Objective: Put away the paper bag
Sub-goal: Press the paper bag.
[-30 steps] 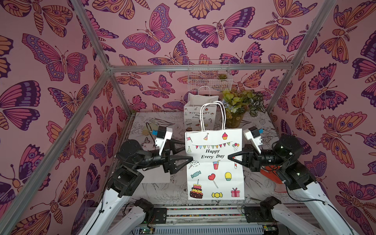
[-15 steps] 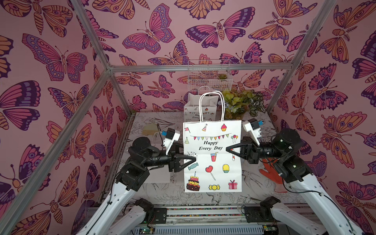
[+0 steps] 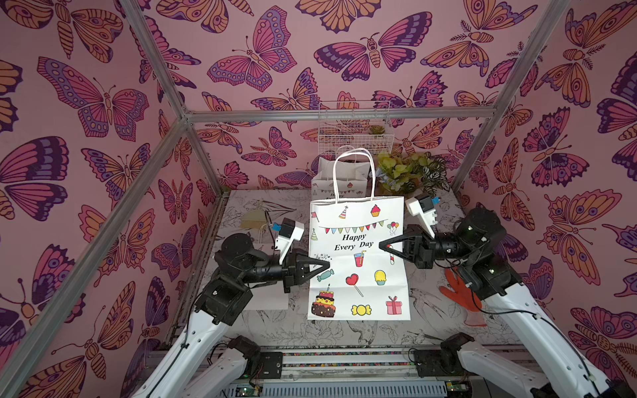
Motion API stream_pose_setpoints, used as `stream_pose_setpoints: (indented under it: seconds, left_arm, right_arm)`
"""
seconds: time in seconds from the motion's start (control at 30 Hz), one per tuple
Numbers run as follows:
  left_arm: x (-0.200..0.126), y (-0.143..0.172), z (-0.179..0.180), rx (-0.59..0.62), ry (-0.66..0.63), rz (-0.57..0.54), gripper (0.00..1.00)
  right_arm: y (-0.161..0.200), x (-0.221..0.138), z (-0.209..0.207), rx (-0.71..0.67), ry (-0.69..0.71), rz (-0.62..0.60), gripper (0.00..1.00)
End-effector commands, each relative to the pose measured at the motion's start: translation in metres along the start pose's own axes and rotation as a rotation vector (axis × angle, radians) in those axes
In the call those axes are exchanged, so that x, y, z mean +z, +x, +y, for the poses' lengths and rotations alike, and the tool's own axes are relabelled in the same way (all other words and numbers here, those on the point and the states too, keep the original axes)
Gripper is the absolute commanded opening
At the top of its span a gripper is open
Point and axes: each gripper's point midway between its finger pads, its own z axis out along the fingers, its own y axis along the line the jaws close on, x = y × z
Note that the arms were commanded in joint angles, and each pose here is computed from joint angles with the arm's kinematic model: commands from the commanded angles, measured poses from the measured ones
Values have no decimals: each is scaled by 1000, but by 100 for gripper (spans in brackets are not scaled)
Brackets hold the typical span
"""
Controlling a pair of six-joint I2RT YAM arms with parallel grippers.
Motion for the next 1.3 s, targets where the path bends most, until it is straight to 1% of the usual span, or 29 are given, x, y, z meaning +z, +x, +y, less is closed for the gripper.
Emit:
stream_pose_setpoints:
  seconds: [0.0, 0.07, 0.1, 0.33, 0.4, 0.47, 0.57, 0.67, 0.83, 0.9, 1.0, 1.13, 1.2, 1.23, 1.27]
  left_arm:
    - [-2, 1, -4, 20, 6, -4, 5]
    - [-3, -1, -2, 20, -10, -12, 0]
    - [-3, -2, -1, 22, -17, -16, 0]
    - [-5, -8, 2, 23, -55, -41, 0]
    - [-5, -9, 3, 23, -62, -46, 0]
    - [-6, -11, 3, 24, -68, -52, 0]
    - [-6, -12, 3, 23, -74, -56, 0]
    - [-7, -14, 2, 27, -80, -64, 0]
    - [-8, -17, 2, 31, -91, -75, 0]
    - [-8, -17, 3, 29, -94, -77, 0]
    - [-9, -18, 1, 33, -91, -79, 1]
    - [-9, -13, -8, 39, -48, -58, 30]
    - [-9, -9, -12, 39, -26, -47, 48]
    - [-10, -8, -14, 37, -16, -43, 54]
    - [-10, -6, -15, 34, -8, -37, 58]
  right_arm:
    - [-6, -6, 16, -63, 0, -15, 0]
    - [0, -8, 16, -54, 6, -6, 0]
    - [3, -9, 17, -50, 9, -4, 2]
    - [26, -16, 20, -2, 19, 16, 29]
    - [31, -17, 21, 11, 19, 19, 33]
    - [35, -18, 21, 23, 22, 23, 35]
    - [41, -17, 20, 39, 18, 32, 34]
    - [47, -14, 20, 56, 7, 47, 28]
    - [53, -12, 21, 66, 4, 63, 7]
    - [53, -12, 20, 62, 17, 59, 0]
    - [52, -13, 20, 55, 27, 55, 0]
    - [48, -13, 21, 37, 31, 49, 0]
    - [45, -13, 21, 26, 35, 49, 0]
    - [43, -13, 21, 21, 36, 49, 0]
    - [42, -13, 21, 17, 38, 47, 0]
